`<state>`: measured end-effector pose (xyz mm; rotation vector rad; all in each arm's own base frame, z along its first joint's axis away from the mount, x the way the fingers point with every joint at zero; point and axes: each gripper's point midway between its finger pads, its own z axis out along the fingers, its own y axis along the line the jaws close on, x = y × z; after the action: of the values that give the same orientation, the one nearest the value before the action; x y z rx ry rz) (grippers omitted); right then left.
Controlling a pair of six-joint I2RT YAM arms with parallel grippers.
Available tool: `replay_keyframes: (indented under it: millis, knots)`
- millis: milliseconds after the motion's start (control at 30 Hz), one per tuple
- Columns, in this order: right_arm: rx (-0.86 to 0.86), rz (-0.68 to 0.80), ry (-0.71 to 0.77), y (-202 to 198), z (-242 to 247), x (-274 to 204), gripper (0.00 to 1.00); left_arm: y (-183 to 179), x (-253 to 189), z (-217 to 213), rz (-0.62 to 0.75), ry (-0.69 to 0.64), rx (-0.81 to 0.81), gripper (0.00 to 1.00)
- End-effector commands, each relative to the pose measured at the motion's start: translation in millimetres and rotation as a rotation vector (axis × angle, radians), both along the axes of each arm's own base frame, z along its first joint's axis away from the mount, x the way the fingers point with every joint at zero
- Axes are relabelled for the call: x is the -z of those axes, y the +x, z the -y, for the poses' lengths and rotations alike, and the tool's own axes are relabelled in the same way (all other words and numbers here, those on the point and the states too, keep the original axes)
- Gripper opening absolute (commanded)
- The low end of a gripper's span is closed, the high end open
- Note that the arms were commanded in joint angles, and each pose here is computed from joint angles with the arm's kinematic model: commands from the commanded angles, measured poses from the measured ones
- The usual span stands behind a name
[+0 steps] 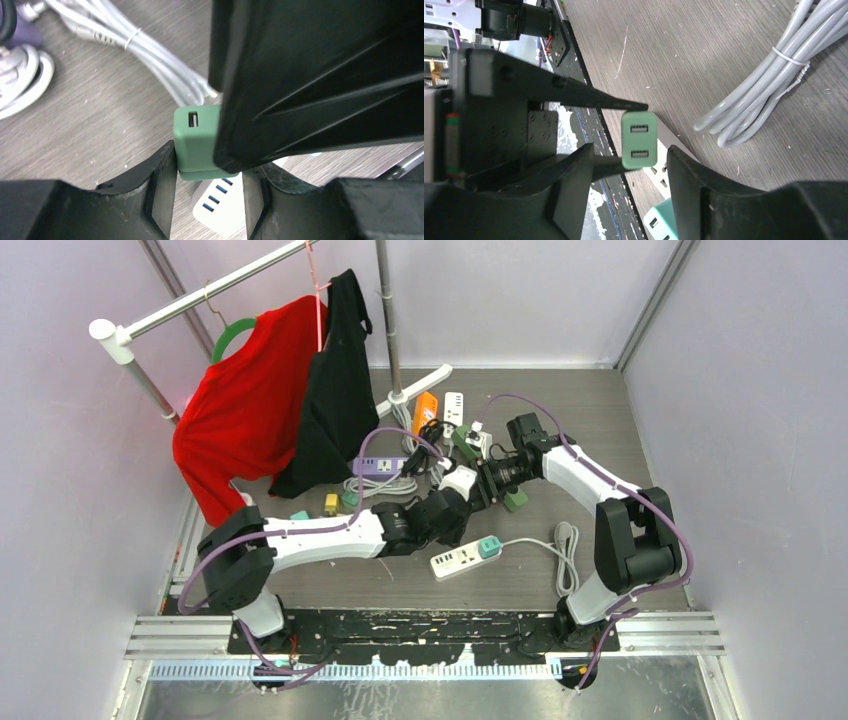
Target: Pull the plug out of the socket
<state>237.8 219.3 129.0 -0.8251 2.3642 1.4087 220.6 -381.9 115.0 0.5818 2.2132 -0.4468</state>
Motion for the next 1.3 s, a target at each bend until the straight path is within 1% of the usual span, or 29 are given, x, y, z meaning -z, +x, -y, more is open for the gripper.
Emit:
replay_keyframes:
  millis: [0,67,200,367,467,600,833,1033,1267]
  knots:
    - [-0.030,0.065,0.039,4.9,-3.6,-18.5,0.63,4.2,-21.5,-5.9,0.058,-0.073,-0.026,0.00]
    - [-0.037,0.072,0.040,4.0,-3.3,-18.9,0.65,2.1,-20.9,-9.8,0.063,-0.080,-0.021,0.00]
    - [-0.043,0.084,0.033,3.7,-1.5,-18.9,0.66,-1.5,-17.8,-23.9,0.076,-0.076,-0.025,0.00]
    - [-0.046,0.095,0.023,4.3,0.0,-17.5,0.66,-9.1,-4.0,-52.5,0.080,-0.042,-0.050,0.00]
    - [-0.043,0.097,0.014,5.6,1.6,-15.2,0.67,-15.1,8.9,-77.0,0.080,-0.008,-0.076,0.00]
    - [-0.037,0.102,0.008,7.4,4.3,-13.3,0.67,-17.8,13.9,-117.1,0.103,0.050,-0.161,0.00]
    - [-0.038,0.099,0.001,7.4,5.4,-9.5,0.67,-14.5,10.7,-178.9,0.199,0.149,-0.295,0.00]
    - [-0.045,0.111,0.000,7.1,6.2,-10.3,0.67,-10.5,21.0,-208.7,0.208,0.164,-0.391,0.00]
    - [-0.053,0.111,0.007,5.6,5.9,-10.2,0.66,-3.6,31.2,-228.3,0.181,0.191,-0.483,0.01]
